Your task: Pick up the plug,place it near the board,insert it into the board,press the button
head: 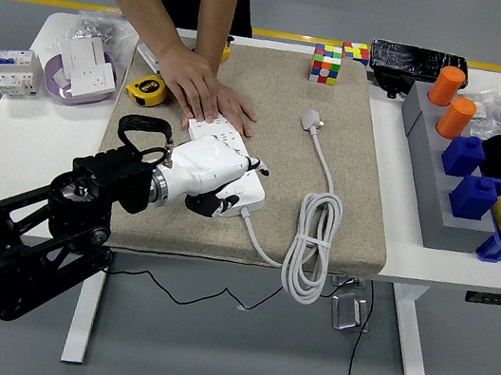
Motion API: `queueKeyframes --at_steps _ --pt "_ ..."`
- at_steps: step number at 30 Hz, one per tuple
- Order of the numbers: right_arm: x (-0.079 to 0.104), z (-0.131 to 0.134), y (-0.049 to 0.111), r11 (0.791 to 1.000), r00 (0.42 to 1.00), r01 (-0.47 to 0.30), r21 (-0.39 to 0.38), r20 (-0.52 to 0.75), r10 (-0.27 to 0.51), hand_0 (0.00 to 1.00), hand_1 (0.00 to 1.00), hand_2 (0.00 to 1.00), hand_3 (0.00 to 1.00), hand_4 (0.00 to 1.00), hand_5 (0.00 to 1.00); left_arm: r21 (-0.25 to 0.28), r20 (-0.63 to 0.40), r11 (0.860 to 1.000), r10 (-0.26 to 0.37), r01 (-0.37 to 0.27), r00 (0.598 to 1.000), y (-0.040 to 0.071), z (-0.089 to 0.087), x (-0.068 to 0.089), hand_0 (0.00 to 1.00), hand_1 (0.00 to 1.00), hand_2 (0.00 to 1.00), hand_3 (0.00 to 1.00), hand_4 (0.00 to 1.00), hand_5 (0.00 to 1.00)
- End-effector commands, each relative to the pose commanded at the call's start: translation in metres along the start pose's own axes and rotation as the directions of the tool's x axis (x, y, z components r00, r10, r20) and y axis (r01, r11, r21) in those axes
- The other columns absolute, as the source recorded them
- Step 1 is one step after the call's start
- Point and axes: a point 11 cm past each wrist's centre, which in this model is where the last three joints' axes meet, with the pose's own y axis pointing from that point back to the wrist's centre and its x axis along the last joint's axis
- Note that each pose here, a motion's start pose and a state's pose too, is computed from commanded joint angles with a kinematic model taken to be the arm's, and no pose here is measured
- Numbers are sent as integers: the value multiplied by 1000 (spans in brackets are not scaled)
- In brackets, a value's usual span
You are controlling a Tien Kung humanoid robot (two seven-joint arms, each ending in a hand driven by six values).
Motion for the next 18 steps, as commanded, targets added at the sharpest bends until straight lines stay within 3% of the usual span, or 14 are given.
queueKeyframes --at_steps 10,18 --pt "1 0 0 1000 1000 -2 -1 -1 2 944 873 812 810 998 998 46 -13 998 -49 49 999 -12 -19 -19 121 66 160 894 559 2" --pt "1 1 0 1000 1000 -3 -2 -3 3 944 873 812 810 998 998 61 -17 995 -74 75 997 -13 -25 -28 123 65 160 884 577 2"
